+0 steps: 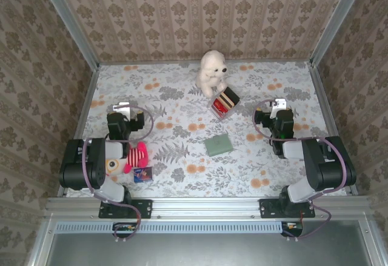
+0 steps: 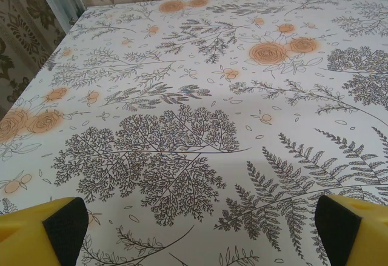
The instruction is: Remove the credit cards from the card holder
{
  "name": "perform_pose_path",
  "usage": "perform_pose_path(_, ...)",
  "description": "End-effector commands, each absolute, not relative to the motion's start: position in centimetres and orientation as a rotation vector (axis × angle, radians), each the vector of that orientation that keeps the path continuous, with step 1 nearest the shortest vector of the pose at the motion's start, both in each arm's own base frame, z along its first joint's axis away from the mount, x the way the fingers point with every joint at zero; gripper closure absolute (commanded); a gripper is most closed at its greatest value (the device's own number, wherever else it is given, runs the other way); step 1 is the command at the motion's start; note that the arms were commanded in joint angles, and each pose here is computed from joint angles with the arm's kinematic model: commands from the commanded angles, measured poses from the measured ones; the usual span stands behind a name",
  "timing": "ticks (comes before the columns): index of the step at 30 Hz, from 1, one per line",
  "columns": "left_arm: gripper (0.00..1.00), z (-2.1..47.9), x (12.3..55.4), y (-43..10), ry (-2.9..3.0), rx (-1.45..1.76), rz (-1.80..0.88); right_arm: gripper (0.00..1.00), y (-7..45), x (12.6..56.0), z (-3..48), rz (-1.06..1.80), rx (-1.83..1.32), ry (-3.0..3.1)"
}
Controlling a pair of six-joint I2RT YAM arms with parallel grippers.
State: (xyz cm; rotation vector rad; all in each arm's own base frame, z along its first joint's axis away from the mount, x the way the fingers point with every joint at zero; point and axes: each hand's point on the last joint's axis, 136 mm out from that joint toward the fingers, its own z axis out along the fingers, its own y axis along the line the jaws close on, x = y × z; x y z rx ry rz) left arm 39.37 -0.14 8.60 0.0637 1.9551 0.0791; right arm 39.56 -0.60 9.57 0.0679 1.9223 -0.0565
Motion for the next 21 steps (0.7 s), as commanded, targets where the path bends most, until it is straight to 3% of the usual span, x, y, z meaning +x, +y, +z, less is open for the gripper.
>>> perform_pose_path(1, 0.00, 9.40, 39.93, -0.23, 1.932, 0.084, 0.084, 0.00, -0.51, 39.99, 9.79, -0.047, 0.063, 1.919)
perform_pose_path(21, 0.00, 9.49, 39.97, -0.24, 1.930, 0.084, 0.084, 0.00, -0.50, 39.98, 9.71, -0.044, 0.063, 1.922)
